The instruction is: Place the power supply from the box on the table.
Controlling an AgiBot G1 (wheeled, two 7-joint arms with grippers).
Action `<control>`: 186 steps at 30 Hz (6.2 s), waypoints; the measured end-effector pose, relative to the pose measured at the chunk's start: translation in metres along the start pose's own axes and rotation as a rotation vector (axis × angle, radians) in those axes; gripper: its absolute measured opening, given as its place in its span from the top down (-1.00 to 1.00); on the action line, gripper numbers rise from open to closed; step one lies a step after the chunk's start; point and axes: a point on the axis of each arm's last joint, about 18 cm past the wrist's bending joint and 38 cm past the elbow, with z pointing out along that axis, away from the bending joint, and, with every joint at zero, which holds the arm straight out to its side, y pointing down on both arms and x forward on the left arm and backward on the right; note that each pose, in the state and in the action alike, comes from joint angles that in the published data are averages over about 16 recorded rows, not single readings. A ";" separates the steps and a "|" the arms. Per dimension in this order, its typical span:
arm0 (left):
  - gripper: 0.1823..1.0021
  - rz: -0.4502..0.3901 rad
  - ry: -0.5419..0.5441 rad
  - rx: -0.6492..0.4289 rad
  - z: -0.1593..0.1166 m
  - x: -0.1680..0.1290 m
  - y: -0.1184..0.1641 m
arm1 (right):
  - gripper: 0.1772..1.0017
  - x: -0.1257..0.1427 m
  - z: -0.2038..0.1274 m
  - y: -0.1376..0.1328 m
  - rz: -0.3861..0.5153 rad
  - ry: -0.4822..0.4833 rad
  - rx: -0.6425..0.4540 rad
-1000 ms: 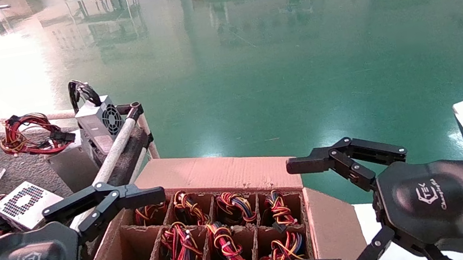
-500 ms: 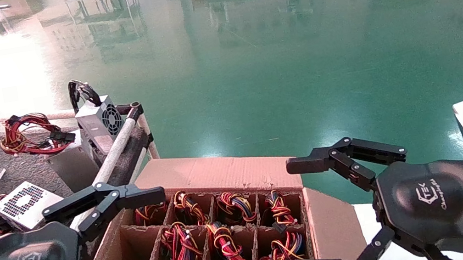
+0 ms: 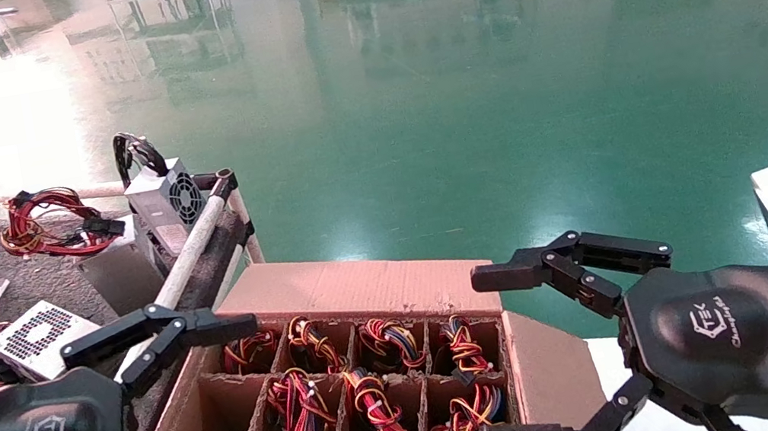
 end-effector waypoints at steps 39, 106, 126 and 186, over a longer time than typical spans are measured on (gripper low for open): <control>-0.99 0.375 -0.015 -0.479 0.018 -0.061 0.053 | 0.76 0.000 0.000 0.000 0.000 0.000 0.000; -0.99 0.525 0.042 -0.643 0.081 -0.102 0.100 | 0.96 0.000 0.000 0.000 0.000 0.000 0.000; -0.99 0.510 0.041 -0.628 0.084 -0.102 0.105 | 0.96 0.000 0.000 0.000 0.000 0.000 0.000; 0.59 0.451 0.030 -0.611 0.073 -0.094 0.114 | 0.96 0.000 0.000 0.000 0.000 0.000 0.000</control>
